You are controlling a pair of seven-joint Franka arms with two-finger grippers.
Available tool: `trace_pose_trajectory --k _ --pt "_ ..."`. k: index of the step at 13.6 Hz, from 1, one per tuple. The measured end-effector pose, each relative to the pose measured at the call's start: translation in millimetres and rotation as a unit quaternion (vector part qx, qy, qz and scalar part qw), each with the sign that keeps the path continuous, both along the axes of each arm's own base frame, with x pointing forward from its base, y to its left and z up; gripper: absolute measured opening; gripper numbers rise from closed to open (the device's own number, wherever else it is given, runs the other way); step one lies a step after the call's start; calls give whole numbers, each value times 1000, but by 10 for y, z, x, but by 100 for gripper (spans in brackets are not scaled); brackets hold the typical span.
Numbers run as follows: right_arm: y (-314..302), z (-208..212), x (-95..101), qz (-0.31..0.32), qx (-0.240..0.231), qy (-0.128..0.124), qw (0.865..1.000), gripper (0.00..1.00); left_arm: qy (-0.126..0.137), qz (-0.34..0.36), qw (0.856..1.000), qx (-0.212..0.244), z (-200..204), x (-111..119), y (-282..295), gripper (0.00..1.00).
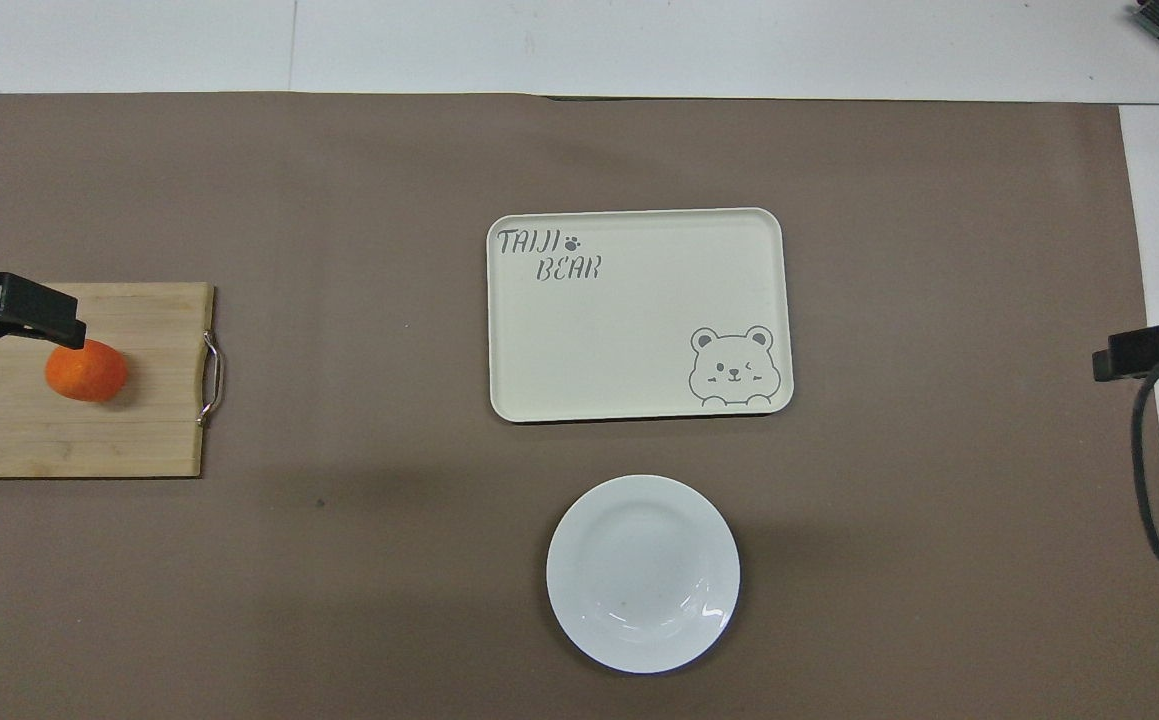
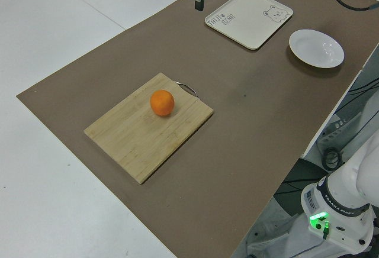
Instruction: Place orange and plate with both arms
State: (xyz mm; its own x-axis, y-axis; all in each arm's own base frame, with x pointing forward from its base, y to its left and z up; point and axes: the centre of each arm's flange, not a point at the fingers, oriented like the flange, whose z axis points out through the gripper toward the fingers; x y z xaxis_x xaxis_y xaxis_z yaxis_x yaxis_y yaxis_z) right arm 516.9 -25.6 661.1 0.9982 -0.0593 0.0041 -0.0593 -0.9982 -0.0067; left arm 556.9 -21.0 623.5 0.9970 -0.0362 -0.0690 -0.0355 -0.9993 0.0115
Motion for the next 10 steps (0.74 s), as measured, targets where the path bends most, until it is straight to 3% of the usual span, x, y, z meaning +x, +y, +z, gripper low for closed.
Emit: trace_pose_trajectory --k 10 --pt "0 0 0 0 0 0 1000 100 3 4 1000 0 -22 -21 51 100"
